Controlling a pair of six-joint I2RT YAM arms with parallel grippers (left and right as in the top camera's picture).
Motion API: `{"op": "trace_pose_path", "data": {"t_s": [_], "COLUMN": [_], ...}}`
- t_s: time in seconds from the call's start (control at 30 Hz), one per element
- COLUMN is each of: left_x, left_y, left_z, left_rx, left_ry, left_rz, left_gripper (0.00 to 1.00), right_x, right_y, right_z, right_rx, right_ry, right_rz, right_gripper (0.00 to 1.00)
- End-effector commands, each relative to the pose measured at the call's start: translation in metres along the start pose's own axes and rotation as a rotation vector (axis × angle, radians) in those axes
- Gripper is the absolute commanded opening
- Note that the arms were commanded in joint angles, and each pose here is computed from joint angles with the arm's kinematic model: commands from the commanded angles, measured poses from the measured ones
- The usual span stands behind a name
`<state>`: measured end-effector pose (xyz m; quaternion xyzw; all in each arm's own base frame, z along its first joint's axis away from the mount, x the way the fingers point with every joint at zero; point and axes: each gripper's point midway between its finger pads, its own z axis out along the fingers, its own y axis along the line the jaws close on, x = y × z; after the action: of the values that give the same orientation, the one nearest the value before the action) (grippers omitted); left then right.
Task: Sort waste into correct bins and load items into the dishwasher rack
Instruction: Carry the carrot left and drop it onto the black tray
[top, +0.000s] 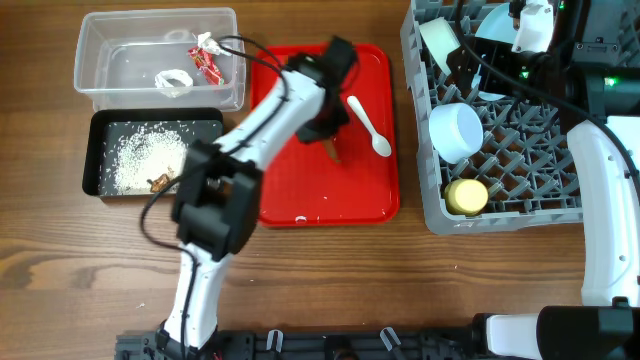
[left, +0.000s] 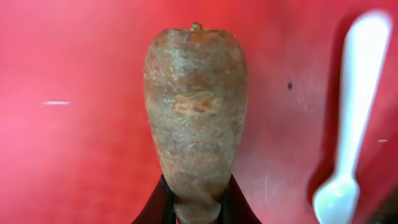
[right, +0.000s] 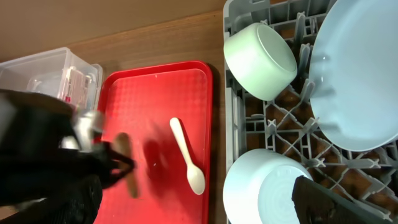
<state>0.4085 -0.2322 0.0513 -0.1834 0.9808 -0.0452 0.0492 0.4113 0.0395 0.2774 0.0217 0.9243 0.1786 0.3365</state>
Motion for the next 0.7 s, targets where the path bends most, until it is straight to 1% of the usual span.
{"op": "trace_pose_path", "data": {"t_s": [0.0,0.13,0.2,0.27,0.37,0.43,0.57,0.6,0.67], "left_x": [-0.040,-0.070,-0.084,-0.098,-0.109,-0.109,-0.090,-0.087,-0.083], "left_y": [0.040,0.107,0.137,0.166,0.207,0.230,0.278,0.284,0.291], "left_z": [-0.088,-0.135,-0.146,-0.147,-0.130,-0.115,-0.083,-0.072,-0.047], "left_rx": [0.032,-0.035,-0.063,-0.085,-0.127,-0.173,-0.275,-0.285,-0.285], "left_ry": [-0.143,-0.238,-0.266,-0.278,-0.250,-0.225,-0.178,-0.172,-0.172], "left_rz": [-0.098,-0.229,-0.298,-0.394,-0.603,-0.700,-0.966,-0.999,-1.009], "left_gripper": [0.04,0.04,0.04,0.04,0.04,0.04,0.06,0.08,0.08], "right_x": [-0.002,-0.002,-0.002,-0.003,-0.002,-0.001,-0.002,-0.002,-0.002], "right_y": [0.000,0.000,0.000,0.000,0.000,0.000,-0.001,0.000,0.000], "right_z": [-0.005,-0.005,-0.005,-0.005,-0.005,-0.005,-0.005,-0.005,-0.005], "right_rx": [0.014,0.014,0.014,0.013,0.014,0.015,0.018,0.018,0.018], "right_ry": [-0.016,-0.016,-0.016,-0.019,-0.015,-0.011,-0.013,-0.013,-0.015], "right_rz": [-0.007,-0.004,-0.005,-0.006,-0.004,-0.003,-0.005,-0.005,-0.005], "right_gripper": [1.00,0.99,0.99,0.99,0.99,0.99,0.99,1.00,1.00]}}
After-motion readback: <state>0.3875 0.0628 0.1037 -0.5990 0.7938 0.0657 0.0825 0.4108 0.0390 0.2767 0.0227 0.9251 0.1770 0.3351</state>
